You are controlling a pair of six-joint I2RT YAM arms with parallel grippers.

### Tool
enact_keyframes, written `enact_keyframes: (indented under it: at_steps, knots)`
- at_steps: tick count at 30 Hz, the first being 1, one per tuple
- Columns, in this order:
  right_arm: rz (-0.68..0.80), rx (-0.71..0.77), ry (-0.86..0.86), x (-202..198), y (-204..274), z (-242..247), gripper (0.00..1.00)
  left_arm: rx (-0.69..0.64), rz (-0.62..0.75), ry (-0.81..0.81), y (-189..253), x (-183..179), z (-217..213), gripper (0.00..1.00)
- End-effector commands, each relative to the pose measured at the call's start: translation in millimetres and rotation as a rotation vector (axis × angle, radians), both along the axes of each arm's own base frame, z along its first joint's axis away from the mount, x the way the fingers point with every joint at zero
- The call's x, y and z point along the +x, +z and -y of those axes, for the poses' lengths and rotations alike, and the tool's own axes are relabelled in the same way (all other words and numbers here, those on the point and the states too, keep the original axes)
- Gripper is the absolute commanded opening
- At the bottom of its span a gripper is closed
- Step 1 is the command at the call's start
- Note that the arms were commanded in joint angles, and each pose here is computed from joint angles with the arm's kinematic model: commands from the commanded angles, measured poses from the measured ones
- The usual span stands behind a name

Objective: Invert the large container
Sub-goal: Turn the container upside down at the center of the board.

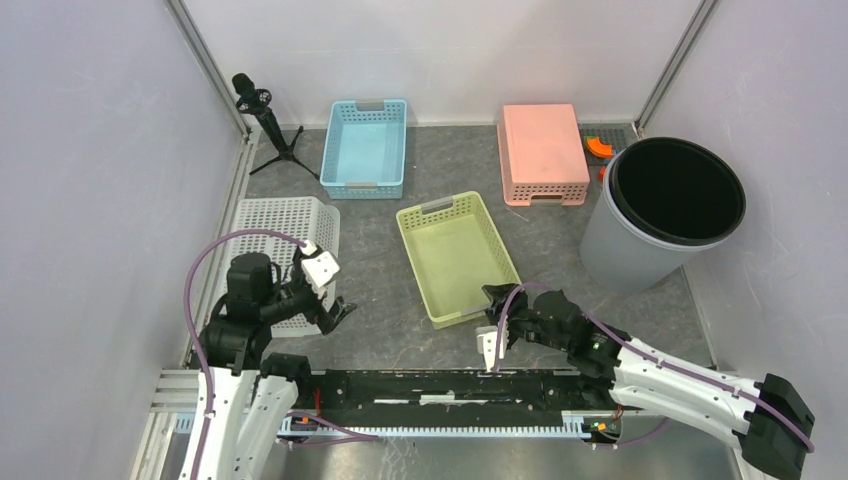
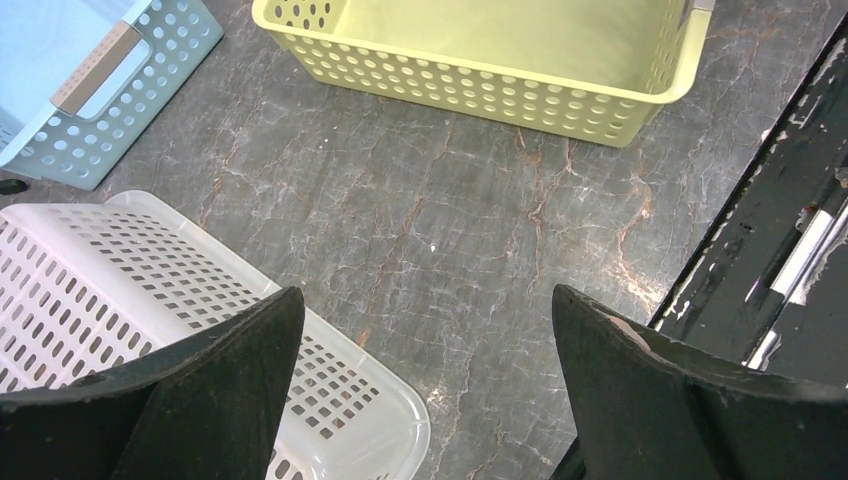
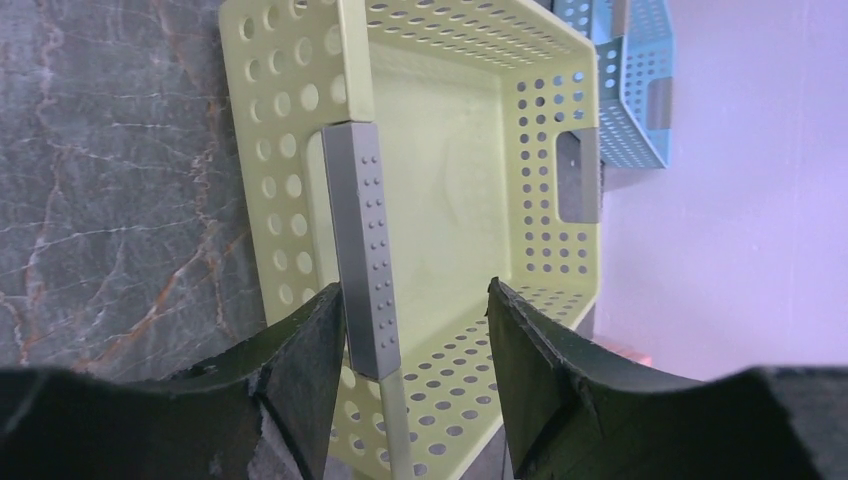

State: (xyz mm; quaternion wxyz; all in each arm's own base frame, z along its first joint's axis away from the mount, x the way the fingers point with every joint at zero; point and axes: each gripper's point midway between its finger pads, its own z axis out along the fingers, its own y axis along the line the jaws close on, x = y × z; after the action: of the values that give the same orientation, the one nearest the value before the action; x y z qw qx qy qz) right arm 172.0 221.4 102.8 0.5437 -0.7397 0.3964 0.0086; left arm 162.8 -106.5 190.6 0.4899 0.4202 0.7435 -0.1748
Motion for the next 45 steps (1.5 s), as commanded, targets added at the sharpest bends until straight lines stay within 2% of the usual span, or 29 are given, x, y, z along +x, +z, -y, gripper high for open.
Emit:
enact_keyframes:
  at_steps: [1,8,11,17,26,35,39,45]
  knots:
    - [0.097,0.039,-0.006,6.5,15.3,-4.7,0.59,-0.050,0.023,-0.006,13.7,2.4,4.2,1.00]
    - [0.292,-0.072,-0.043,13.8,0.3,3.9,0.59,-0.057,0.024,0.002,14.5,3.1,2.2,1.00]
    - [0.345,-0.093,-0.052,13.7,-0.7,4.0,0.56,-0.060,0.025,0.006,14.8,3.7,1.4,1.00]
    - [0.355,-0.094,-0.043,8.4,-0.3,-4.4,0.47,-0.063,0.025,0.004,15.1,3.9,1.3,1.00]
    - [0.330,-0.062,-0.031,1.0,3.1,-16.4,0.45,-0.066,0.025,-0.004,15.4,3.1,1.7,1.00]
    - [0.405,-0.061,-0.111,4.7,7.3,-19.4,0.43,-0.066,0.032,-0.004,16.2,2.1,1.2,1.00]
    - [0.419,-0.086,-0.128,4.6,2.3,-18.7,0.30,-0.068,0.032,-0.008,15.9,1.1,1.8,1.00]
    - [0.380,-0.081,-0.159,6.5,1.6,-19.0,0.00,-0.068,0.037,-0.010,16.4,0.2,2.0,1.00]
